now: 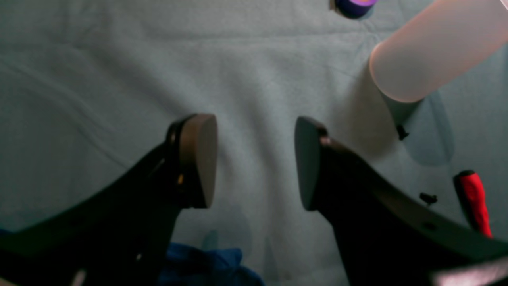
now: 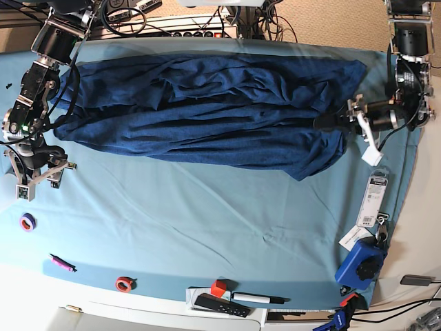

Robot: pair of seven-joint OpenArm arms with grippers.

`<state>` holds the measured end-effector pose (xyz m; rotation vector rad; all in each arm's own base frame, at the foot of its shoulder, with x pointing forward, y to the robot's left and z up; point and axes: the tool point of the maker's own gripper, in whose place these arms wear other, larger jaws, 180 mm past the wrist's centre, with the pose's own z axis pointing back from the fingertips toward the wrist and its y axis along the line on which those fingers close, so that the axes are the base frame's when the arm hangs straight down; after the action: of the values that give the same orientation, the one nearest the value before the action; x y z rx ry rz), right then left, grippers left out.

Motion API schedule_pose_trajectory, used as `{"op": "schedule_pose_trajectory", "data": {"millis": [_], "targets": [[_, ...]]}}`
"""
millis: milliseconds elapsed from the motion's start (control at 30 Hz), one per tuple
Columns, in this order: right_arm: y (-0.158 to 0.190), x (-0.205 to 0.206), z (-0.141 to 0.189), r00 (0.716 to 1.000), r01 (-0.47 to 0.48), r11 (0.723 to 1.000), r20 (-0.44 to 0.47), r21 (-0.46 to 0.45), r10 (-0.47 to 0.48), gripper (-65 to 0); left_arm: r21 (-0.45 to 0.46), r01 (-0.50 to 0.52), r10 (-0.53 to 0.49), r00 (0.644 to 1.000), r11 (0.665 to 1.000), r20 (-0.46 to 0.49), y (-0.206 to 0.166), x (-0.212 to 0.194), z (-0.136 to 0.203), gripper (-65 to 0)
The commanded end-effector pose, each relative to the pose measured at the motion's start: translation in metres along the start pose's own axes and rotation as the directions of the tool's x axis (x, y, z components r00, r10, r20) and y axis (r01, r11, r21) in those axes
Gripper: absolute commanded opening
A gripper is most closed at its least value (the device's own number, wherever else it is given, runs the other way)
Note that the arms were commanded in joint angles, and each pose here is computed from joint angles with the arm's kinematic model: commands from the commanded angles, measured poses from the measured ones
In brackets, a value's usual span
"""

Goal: Layout the t-shirt on the table in an organized manner, then fold the t-shirt properly

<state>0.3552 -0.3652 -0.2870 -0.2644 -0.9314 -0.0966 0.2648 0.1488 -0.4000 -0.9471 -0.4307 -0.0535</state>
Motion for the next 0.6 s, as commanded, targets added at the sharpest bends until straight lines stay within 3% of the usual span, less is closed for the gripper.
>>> {"op": "schedule_pose_trajectory", "data": {"millis": [0,233,567], "targets": [[-0.009,0.021,0.004,0.998,-0.009,1.0,0.059,-0.019,0.01,-34.0,0.043,-0.026,0.029,0.997,0.999,-0.071,0.008,-0.018,-0.005,-32.8],[-0.009,0.02,0.004,0.998,-0.009,1.0,0.057,-0.019,0.01,-34.0,0.046,-0.047,0.05,0.995,0.998,-0.085,0.006,-0.024,-0.015,-32.9],[-0.009,0.018,0.004,0.999,-0.01,1.0,0.044,-0.019,0.01,-34.0,0.044,-0.02,0.027,0.987,0.999,-0.159,0.009,-0.036,0.0,-36.6]]}}
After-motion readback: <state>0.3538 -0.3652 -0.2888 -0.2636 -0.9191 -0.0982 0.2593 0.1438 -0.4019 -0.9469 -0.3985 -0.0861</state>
